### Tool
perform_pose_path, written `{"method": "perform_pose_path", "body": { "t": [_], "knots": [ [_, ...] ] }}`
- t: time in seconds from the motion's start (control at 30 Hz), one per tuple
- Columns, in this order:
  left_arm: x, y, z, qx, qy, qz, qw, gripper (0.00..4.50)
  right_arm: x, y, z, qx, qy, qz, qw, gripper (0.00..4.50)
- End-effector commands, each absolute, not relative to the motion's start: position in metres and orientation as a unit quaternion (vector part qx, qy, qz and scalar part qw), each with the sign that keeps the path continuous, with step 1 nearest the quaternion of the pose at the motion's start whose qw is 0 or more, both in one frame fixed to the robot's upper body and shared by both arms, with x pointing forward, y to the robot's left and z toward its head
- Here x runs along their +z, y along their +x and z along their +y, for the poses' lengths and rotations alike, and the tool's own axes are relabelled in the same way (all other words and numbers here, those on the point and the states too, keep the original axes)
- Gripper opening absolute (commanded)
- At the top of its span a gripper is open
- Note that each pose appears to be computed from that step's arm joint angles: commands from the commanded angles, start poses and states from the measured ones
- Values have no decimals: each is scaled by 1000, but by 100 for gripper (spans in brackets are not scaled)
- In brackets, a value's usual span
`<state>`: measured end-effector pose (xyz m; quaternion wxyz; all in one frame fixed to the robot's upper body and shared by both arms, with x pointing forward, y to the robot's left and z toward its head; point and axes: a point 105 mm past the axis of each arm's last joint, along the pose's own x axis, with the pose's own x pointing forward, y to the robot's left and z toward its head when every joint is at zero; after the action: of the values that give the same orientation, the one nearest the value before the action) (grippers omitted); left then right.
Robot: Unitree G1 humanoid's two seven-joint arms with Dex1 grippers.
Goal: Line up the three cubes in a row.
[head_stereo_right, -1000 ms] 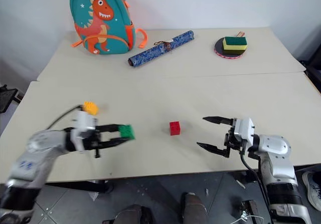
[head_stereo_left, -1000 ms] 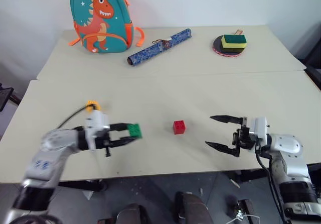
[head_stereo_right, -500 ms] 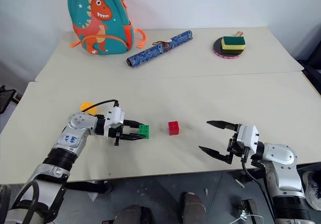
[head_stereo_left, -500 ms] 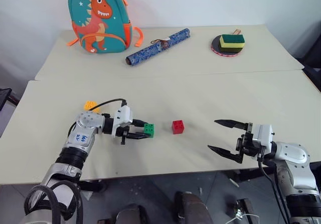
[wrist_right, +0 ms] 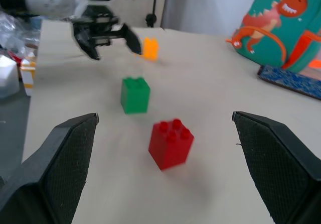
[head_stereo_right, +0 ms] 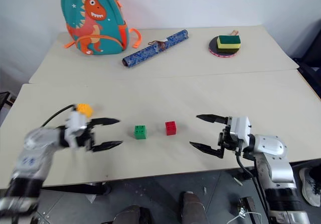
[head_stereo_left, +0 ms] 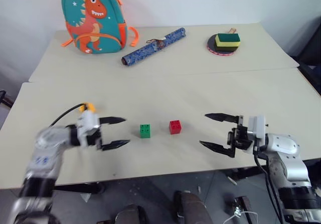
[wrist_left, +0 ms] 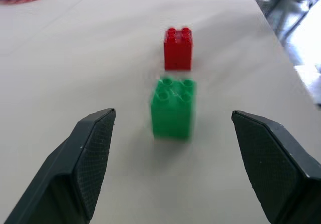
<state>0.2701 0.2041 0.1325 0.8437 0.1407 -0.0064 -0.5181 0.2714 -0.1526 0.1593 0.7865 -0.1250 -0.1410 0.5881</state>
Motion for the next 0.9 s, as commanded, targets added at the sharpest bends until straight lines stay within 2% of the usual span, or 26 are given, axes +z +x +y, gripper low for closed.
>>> {"method": "perform_pose_path", "body": {
  "t": [0.03,0.13,0.3,0.47,0.63,0.9],
  "knots": [
    [152,260,239,-379,135,-57,914,449,171,269,-138,613,-113,-163,764,450],
    [144,246,278,-239,95,-65,964,449,173,270,-129,626,-114,-166,753,450],
    [118,209,330,-27,27,-61,997,449,178,274,-122,633,-132,-180,741,450],
    [107,206,316,-38,21,-43,998,449,180,280,-130,620,-152,-183,747,450],
    [125,254,290,-101,1,-65,993,449,192,287,-141,595,-141,-210,763,450],
    [114,338,287,-88,-1,-16,996,449,190,278,-132,595,-112,-217,766,450]
  ]
}}
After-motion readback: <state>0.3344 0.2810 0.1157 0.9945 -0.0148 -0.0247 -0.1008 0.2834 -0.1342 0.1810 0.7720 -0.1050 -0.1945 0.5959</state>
